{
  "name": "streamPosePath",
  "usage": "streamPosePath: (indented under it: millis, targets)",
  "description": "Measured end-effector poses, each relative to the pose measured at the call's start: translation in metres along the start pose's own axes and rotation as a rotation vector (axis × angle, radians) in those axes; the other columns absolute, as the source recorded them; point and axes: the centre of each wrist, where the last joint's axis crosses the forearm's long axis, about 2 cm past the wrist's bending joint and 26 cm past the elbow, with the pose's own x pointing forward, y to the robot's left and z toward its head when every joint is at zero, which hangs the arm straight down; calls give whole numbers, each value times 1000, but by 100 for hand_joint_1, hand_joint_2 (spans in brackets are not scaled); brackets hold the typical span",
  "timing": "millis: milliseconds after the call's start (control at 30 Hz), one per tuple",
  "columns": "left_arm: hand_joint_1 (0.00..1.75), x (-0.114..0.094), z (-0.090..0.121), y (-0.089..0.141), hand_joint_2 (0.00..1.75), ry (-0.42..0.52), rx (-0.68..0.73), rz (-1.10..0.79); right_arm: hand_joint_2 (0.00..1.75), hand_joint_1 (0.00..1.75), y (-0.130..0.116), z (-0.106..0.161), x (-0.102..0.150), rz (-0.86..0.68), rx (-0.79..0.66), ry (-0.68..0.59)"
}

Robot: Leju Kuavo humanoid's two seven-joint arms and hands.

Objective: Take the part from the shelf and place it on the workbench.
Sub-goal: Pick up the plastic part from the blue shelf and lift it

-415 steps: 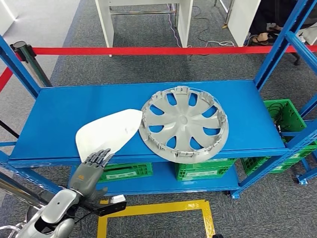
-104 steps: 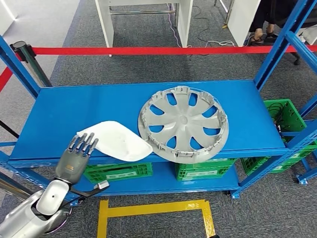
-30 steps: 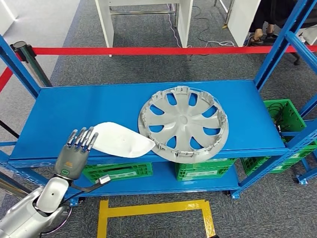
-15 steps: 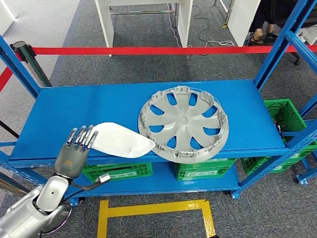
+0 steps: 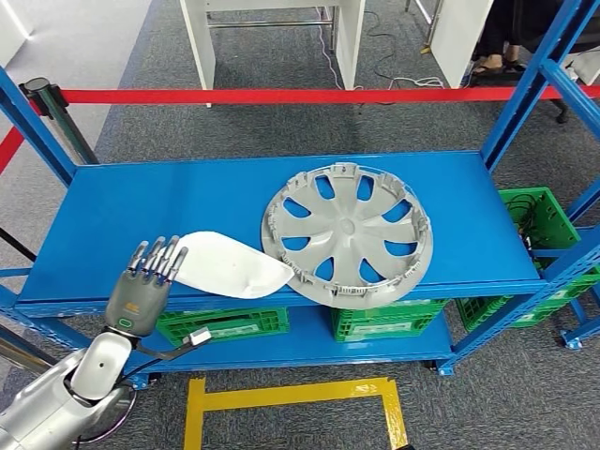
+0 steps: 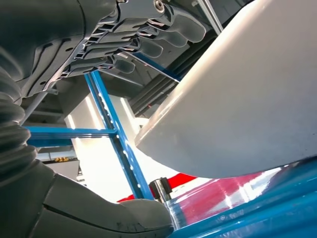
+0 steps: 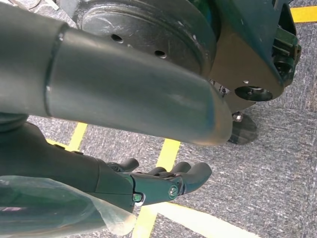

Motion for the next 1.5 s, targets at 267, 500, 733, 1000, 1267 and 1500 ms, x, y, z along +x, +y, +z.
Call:
streamPosePath:
  millis: [267,500,733,1000,1267,1500]
  targets:
    - [0,0,-1,0,175,5,5,-7,0,0,0,0,0,1,-2,-3]
    - [140,-6,-6,1,175,2,26,-20,0,0,-1,0,0,6,-2,-6]
    - [170,-6,-5,0,175,-13,34,-21,0,0,-1,0,0,12,0,-6]
    - [167,-7,-5,-1,175,-19,39,-22,0,0,-1,0,0,11,-1,-11]
    - [168,-7,-6,-2,175,-22,44,-23,0,0,-2,0,1,12,-4,-14]
    - [160,-8,-8,-2,175,-19,48,-23,0,0,-3,0,1,12,-5,-16]
